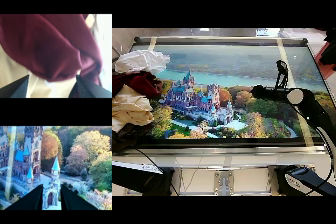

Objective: Fold the shirts.

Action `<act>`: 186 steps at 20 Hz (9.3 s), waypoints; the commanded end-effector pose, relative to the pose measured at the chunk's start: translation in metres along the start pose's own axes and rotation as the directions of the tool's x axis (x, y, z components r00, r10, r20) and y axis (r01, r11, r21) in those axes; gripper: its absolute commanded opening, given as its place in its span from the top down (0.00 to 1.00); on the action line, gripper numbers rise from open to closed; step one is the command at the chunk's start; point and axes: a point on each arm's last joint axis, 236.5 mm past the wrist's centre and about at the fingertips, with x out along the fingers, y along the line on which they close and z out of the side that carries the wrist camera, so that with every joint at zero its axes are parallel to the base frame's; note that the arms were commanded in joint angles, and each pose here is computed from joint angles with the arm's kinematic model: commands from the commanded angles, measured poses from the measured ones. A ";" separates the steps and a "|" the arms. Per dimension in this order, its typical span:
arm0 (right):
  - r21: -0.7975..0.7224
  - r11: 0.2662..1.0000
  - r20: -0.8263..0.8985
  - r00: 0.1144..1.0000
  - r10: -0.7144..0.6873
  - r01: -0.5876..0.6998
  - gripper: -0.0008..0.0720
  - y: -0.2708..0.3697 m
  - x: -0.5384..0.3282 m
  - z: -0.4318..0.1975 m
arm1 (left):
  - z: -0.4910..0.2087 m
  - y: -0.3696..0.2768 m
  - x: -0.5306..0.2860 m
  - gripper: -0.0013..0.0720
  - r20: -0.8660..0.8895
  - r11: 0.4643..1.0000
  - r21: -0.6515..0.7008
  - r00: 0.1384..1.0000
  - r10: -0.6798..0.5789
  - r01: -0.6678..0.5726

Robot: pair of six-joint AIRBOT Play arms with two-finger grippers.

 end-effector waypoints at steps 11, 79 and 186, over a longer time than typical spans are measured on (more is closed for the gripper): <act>0.058 0.996 0.132 0.990 0.053 -0.061 0.62 0.013 -0.002 0.031 | 0.026 -0.028 0.038 0.97 0.103 0.957 -0.082 0.957 -0.270 0.279; -0.258 0.904 -0.012 0.934 -0.356 0.341 0.46 -0.156 -0.096 0.010 | -0.657 -0.073 -0.134 0.02 -0.684 0.548 0.707 0.631 0.367 0.447; 0.182 0.893 -0.222 0.867 0.446 -0.412 0.33 0.104 0.225 -0.109 | -0.283 -0.171 -0.236 0.97 0.062 0.428 0.903 0.977 -0.203 0.032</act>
